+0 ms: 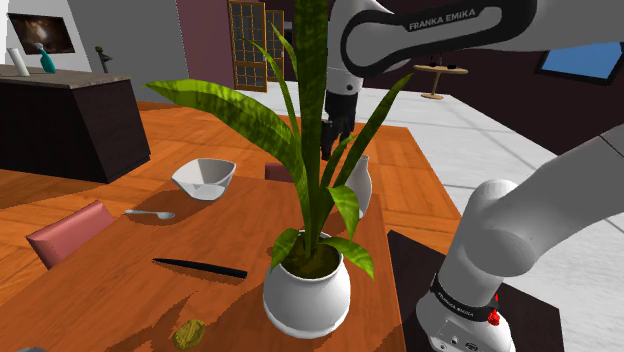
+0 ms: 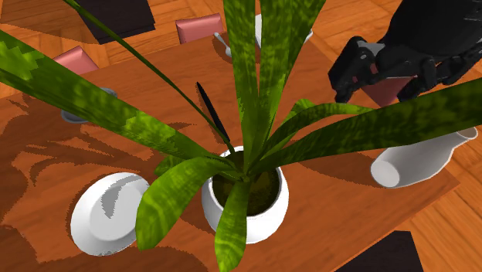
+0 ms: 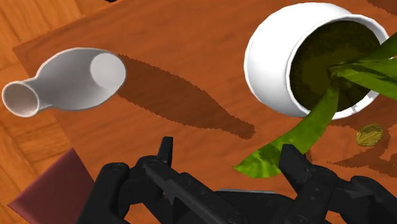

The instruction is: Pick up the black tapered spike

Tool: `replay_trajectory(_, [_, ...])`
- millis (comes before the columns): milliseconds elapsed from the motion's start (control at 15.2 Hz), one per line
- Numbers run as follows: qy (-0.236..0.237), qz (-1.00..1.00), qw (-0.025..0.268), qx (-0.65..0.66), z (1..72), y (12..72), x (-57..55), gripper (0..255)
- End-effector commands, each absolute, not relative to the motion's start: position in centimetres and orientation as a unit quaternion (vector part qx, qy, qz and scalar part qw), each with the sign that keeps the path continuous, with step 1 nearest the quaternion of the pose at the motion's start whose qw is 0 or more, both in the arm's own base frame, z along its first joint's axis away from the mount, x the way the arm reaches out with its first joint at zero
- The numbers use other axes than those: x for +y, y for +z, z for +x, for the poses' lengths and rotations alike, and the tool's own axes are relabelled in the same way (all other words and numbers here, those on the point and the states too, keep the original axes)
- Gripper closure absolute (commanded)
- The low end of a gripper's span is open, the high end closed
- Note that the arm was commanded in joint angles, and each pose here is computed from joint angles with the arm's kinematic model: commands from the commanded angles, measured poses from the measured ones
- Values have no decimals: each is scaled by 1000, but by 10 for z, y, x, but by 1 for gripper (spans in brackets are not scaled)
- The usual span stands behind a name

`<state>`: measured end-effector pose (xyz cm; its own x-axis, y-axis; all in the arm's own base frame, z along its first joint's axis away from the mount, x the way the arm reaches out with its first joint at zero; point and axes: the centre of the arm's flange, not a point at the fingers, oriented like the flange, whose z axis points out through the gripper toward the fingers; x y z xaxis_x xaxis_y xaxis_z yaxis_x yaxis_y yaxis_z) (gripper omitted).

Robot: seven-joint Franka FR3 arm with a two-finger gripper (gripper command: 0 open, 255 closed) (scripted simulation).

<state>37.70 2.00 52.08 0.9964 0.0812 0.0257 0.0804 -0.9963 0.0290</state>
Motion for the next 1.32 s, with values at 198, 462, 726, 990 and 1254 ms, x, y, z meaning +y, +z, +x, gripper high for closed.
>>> replay_trajectory(198, [7, 998, 13, 68, 419, 480, 55, 0])
replay_trajectory(462, [1, 996, 13, 90, 450, 448, 85, 0])
replay_trajectory(726, [-5, 994, 12, 112, 479, 416, 117, 0])
replay_trajectory(990, [-10, 991, 11, 134, 507, 384, 150, 0])
replay_trajectory(1254, [-16, 988, 11, 156, 532, 351, 184, 0])
